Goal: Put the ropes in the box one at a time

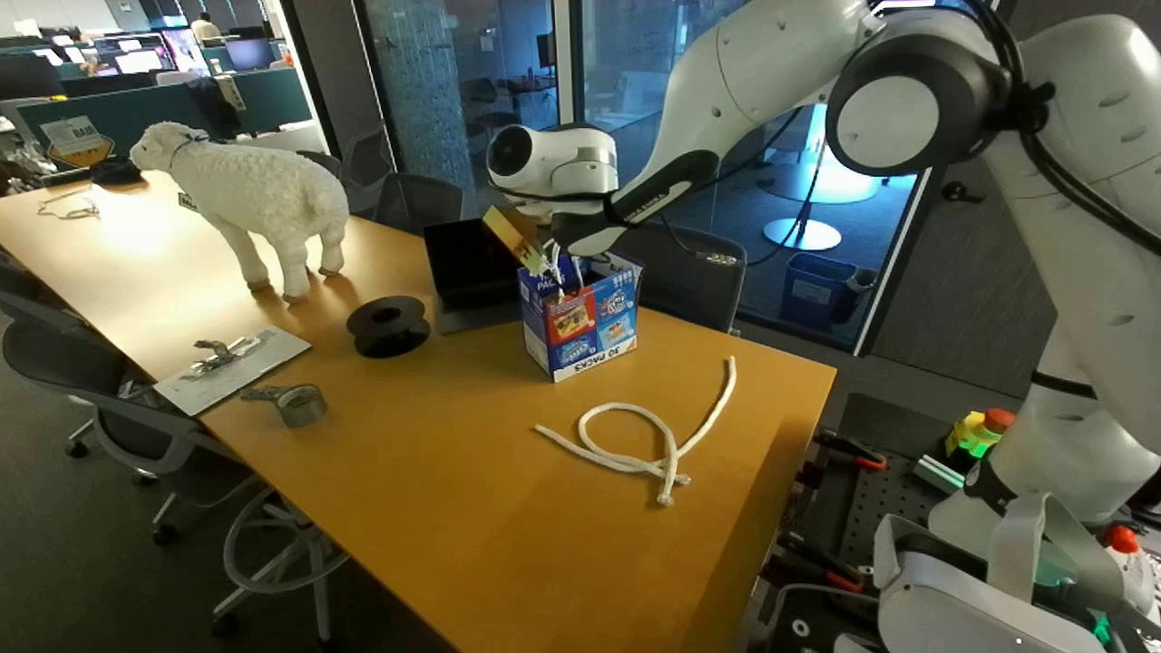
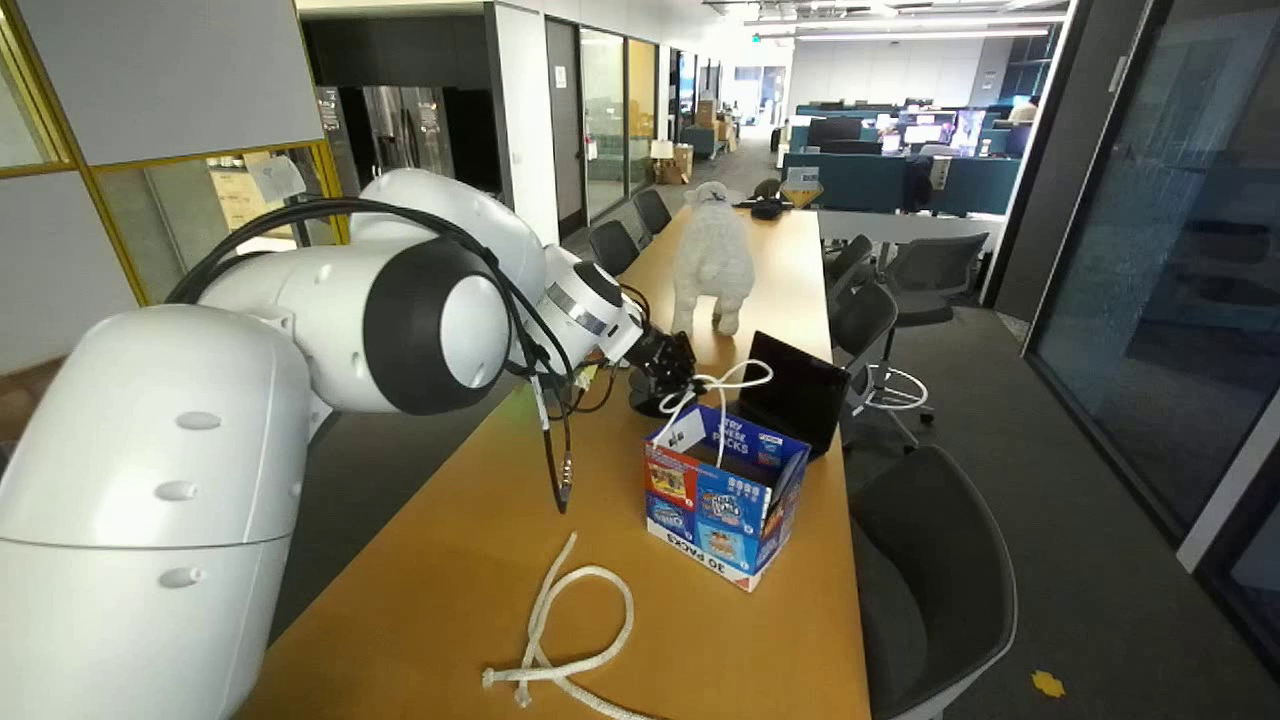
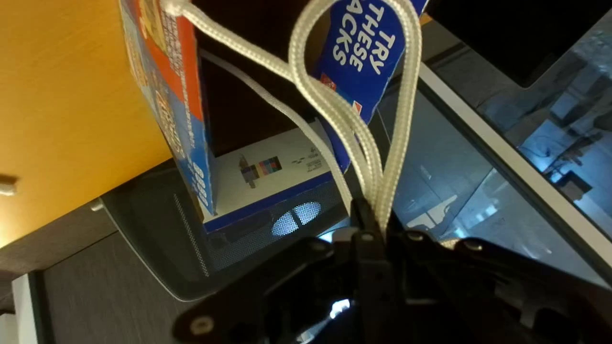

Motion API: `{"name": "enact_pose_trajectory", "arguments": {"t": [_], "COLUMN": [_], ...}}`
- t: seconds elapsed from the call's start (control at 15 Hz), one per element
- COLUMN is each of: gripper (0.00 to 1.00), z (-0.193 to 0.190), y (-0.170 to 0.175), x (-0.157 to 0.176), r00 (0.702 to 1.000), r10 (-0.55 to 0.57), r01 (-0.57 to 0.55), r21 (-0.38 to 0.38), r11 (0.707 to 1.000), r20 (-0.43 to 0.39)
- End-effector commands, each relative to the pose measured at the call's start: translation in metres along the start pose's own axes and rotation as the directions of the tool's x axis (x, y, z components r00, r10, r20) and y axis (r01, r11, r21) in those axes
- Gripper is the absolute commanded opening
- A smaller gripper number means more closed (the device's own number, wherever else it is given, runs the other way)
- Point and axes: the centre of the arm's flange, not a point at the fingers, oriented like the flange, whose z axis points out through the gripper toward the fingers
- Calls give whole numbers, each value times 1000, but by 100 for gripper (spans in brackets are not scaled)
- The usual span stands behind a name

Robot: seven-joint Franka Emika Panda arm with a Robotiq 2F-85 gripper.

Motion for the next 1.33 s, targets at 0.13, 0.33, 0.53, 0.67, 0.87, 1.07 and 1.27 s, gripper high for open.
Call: {"name": "enact_pose_trajectory", "arguments": {"t": [0.13, 0.33, 0.53, 0.67, 0.87, 1.07, 1.27], "gripper": [1, 29, 44, 60, 82, 100, 100], "z": [23, 33, 39, 36, 18, -21, -56], "y": [-28, -25, -19, -14, -4, 28, 58], "x": [-20, -29, -39, -42, -42, -34, -23], "r00": [994, 994, 992, 990, 979, 945, 902], "r10": [29, -20, -65, -99, -190, -325, -393], "r01": [-31, 14, 57, 90, 182, 327, 416], "r21": [-12, -52, -74, -86, -110, -141, -110], "r11": [999, 999, 996, 992, 977, 934, 903], "r20": [-106, -110, -111, -104, -73, 40, 180]}}
